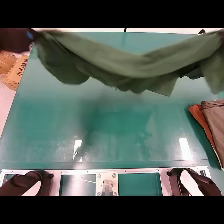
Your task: Fold the shirts.
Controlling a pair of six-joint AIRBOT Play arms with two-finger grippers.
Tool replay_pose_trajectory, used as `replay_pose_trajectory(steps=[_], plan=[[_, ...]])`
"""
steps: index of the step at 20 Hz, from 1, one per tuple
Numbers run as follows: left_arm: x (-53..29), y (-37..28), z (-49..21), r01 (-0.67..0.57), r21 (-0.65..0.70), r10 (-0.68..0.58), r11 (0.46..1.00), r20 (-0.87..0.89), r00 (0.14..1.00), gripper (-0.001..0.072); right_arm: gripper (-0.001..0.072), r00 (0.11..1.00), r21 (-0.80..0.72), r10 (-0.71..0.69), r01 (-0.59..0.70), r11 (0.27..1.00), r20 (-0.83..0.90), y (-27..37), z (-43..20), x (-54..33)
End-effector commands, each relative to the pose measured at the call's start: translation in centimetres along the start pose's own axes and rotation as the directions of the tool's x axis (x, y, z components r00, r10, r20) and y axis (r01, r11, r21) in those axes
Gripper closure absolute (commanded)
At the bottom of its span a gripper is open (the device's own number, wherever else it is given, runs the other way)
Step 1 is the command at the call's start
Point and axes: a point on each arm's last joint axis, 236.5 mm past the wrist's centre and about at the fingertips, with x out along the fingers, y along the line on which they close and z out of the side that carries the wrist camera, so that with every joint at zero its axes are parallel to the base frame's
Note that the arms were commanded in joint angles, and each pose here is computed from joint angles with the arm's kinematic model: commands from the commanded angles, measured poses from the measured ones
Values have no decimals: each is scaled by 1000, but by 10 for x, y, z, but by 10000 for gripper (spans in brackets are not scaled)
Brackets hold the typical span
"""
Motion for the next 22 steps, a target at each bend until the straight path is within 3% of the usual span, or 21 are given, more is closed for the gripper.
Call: replay_pose_trajectory(steps=[1, 5, 9, 13, 16, 17, 18, 19, 22], plan=[[-42, 23, 36, -141, 67, 134, 988, 104, 985, 686, 693, 993, -105, -62, 73, 992, 104, 19, 23, -39], [3, 35, -18, -133, 66, 140, 989, -101, 985, 685, 693, 1000, 1, 6, -6, 1000, -21, 6, -20, 0], [97, 60, -127, -106, 71, 125, 992, -379, 917, 685, 693, 948, 183, 119, -66, 981, -295, -12, -149, 77], [187, 84, -249, -116, 18, 106, 993, -562, 821, 684, 692, 855, 319, 117, 59, 946, -506, -40, -308, 146], [232, 91, -284, -120, -31, 78, 992, -598, 798, 683, 692, 811, 341, 77, 155, 927, -580, -64, -357, 174], [241, 91, -284, -123, -47, 70, 991, -598, 798, 509, 676, 802, 350, 75, 173, 921, -592, -72, -359, 181], [244, 90, -279, -123, -63, 61, 990, -598, 799, 200, 519, 800, 353, 72, 180, 918, -595, -80, -355, 187], [242, 88, -270, -126, -70, 59, 990, -598, 799, 100, 374, 799, 340, 63, 182, 923, -598, -89, -346, 187], [208, 87, -239, -130, -98, 34, 987, -657, 753, 103, 367, 770, 289, 0, 239, 927, -638, -133, -314, 161]])
